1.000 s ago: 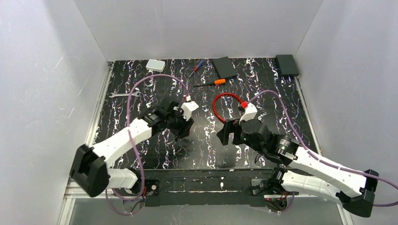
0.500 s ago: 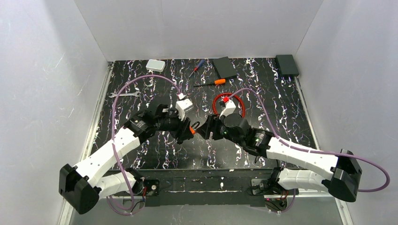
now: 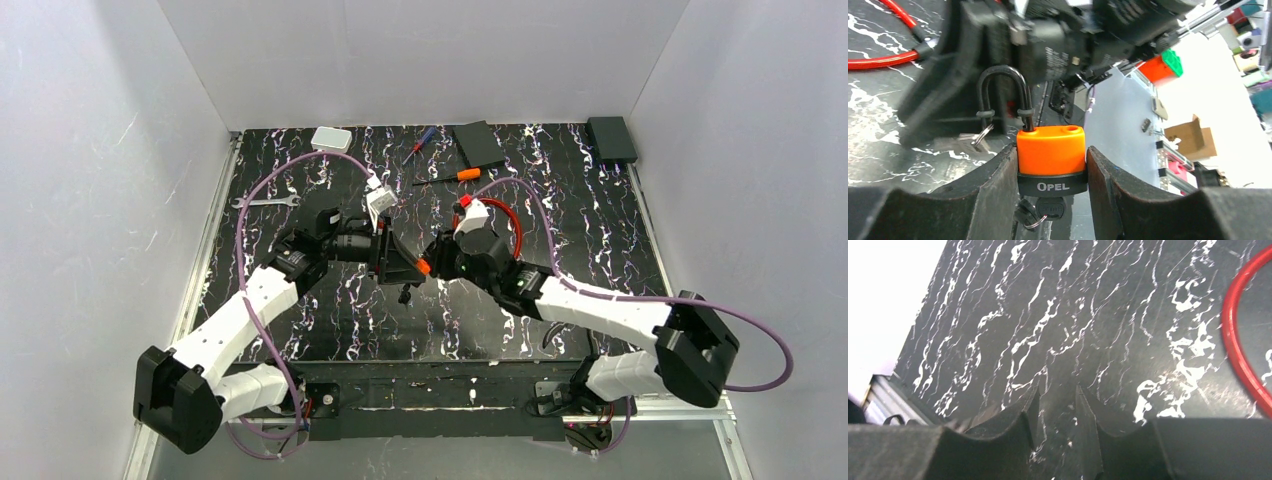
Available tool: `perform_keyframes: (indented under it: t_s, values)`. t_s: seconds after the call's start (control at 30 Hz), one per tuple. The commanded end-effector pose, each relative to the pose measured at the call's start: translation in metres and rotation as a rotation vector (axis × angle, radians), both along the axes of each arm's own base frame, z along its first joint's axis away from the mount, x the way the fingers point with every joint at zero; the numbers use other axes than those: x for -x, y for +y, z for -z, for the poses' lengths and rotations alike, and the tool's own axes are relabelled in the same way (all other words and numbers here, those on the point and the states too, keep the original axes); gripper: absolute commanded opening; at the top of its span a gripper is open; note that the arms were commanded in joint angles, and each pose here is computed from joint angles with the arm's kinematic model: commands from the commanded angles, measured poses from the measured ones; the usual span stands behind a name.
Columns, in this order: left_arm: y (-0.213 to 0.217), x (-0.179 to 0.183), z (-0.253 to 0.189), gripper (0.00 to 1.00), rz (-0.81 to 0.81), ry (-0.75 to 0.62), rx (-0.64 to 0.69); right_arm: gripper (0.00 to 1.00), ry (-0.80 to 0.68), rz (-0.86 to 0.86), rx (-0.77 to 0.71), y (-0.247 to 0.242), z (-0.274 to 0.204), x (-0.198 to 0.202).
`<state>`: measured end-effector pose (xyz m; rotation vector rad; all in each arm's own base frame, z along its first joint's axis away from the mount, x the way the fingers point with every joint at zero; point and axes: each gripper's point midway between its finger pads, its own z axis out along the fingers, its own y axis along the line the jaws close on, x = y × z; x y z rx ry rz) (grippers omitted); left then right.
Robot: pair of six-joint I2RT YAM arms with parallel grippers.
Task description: Unlock with the key
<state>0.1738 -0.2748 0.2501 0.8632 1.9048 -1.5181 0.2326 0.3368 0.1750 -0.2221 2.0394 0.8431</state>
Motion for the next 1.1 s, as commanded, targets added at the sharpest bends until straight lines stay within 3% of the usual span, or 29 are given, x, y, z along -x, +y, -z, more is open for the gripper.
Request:
perform_keyframes:
  t_s: [0.0,0.23,0.37,0.5,0.63,0.87,1.07]
  values:
    - [-0.003,0.016,-0.030,0.00,0.111,-0.031,0.121,0.43,-0.120,-0.015,-0.109,0.008,-0.045,-0.030]
    - [-0.008,0.005,-0.066,0.00,0.083,-0.027,0.309,0.56,-0.176,-0.090,-0.122,-0.006,-0.034,-0.016]
    - [-0.011,-0.009,-0.059,0.00,0.038,-0.046,0.313,0.60,-0.167,-0.069,-0.117,-0.023,-0.030,-0.011]
    - [-0.012,-0.017,-0.059,0.00,0.001,-0.089,0.323,0.62,-0.178,-0.115,-0.214,-0.023,-0.050,0.003]
    - [-0.015,-0.030,-0.053,0.00,-0.053,-0.094,0.320,0.60,-0.092,-0.043,-0.236,-0.027,-0.058,-0.001]
    - [-0.018,-0.041,-0.041,0.00,-0.097,-0.072,0.317,0.58,-0.135,-0.146,-0.408,0.001,-0.113,0.004]
    - [-0.018,-0.042,-0.039,0.00,-0.106,-0.067,0.316,0.58,-0.350,-0.222,-0.415,-0.001,-0.173,0.018]
